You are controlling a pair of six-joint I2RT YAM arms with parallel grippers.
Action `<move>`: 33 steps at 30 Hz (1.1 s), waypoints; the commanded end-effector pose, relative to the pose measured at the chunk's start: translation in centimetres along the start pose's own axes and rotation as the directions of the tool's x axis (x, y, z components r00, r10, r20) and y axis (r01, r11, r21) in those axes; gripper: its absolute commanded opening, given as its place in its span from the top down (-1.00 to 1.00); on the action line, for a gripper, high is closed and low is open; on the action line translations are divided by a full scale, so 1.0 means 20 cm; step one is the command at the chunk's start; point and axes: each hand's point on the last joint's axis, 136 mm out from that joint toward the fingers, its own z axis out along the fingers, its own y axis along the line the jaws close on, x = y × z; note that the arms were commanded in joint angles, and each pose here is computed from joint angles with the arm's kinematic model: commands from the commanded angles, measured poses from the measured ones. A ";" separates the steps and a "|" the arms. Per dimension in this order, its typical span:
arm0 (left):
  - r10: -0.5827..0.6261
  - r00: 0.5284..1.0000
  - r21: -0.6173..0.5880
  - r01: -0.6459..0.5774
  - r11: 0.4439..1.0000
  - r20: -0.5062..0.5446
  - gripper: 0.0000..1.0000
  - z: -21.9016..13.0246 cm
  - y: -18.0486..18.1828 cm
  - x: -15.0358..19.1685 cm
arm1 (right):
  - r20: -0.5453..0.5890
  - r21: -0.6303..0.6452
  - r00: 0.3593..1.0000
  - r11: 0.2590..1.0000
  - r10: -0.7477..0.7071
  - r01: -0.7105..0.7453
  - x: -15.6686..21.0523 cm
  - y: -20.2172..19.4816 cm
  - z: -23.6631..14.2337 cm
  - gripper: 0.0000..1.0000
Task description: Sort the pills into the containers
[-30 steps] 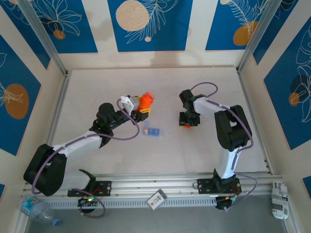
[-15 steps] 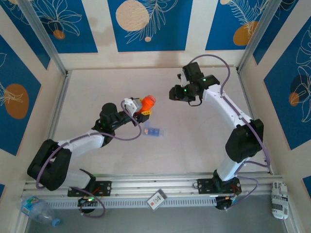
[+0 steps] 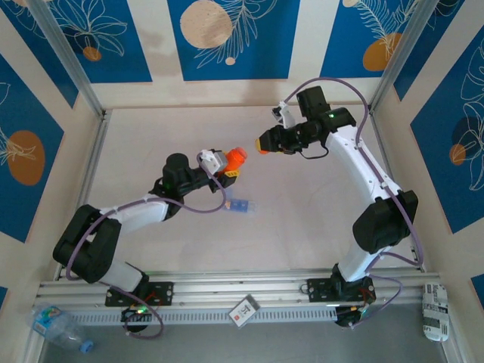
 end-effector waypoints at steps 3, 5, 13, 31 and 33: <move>0.044 0.999 0.044 -0.045 0.998 0.025 1.00 0.02 0.01 -0.05 | -0.093 -0.176 0.994 0.984 -0.055 0.038 0.08 0.15 0.00 0.20; 0.043 0.999 0.053 -0.044 0.998 0.023 1.00 0.03 0.00 -0.05 | -0.115 -0.186 0.991 0.982 -0.062 0.040 0.10 0.16 0.02 0.20; 0.027 0.999 0.074 -0.028 0.997 0.018 1.00 0.03 -0.01 -0.04 | -0.162 -0.181 0.983 0.982 -0.082 0.052 0.14 0.16 0.12 0.20; 0.031 0.999 0.105 -0.032 0.994 0.010 1.00 -0.01 -0.06 -0.05 | -0.184 -0.199 0.976 0.977 -0.116 0.078 0.14 0.20 0.14 0.21; 0.028 1.000 0.111 -0.029 0.993 0.011 1.00 -0.01 -0.06 -0.06 | -0.183 -0.198 0.976 0.977 -0.115 0.078 0.14 0.20 0.14 0.21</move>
